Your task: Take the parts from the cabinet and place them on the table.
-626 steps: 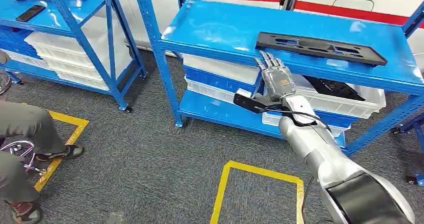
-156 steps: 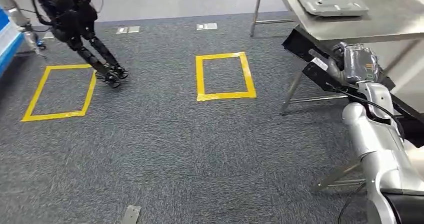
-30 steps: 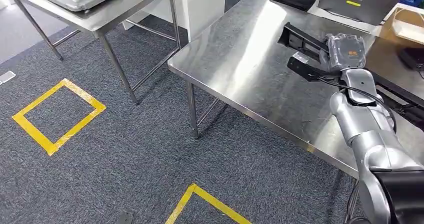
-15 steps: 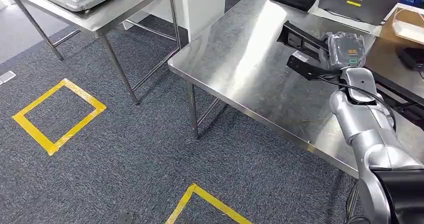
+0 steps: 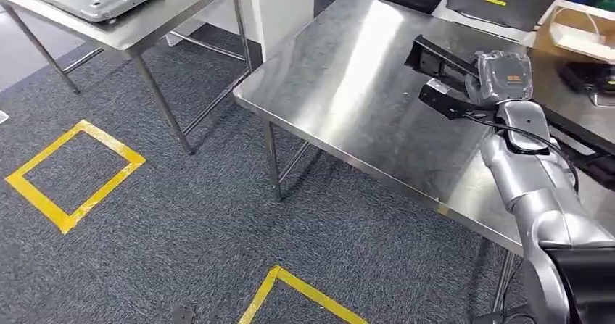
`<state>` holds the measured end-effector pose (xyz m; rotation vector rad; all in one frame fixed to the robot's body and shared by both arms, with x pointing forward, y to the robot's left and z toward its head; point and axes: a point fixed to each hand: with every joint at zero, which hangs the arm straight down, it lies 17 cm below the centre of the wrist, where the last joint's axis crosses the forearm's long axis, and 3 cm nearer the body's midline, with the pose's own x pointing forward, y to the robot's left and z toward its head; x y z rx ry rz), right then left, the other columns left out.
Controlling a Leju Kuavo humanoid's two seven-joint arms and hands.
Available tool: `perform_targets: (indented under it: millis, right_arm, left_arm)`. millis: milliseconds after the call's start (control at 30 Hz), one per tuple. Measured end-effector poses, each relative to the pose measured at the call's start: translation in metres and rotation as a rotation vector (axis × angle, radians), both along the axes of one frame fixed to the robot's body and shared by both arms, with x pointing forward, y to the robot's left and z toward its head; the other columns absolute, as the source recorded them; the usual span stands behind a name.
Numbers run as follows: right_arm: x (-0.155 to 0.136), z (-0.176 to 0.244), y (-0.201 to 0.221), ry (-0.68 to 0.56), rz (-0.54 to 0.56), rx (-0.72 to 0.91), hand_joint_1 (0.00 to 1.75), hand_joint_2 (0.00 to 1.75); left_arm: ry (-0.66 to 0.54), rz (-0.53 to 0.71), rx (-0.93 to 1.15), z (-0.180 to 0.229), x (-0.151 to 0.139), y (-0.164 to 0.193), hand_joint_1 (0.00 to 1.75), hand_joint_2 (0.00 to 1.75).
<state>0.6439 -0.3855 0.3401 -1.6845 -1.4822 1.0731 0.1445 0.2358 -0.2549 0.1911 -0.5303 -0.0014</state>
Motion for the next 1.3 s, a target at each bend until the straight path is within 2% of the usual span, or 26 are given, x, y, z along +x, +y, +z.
perform_targets:
  millis: [1300]
  right_arm:
    - [0.000,0.005,0.010,-0.024,-0.002,-0.038,1.73,1.75]
  left_arm:
    - [-0.001,-0.001,-0.002,0.000,-0.003,-0.002,0.00,1.75]
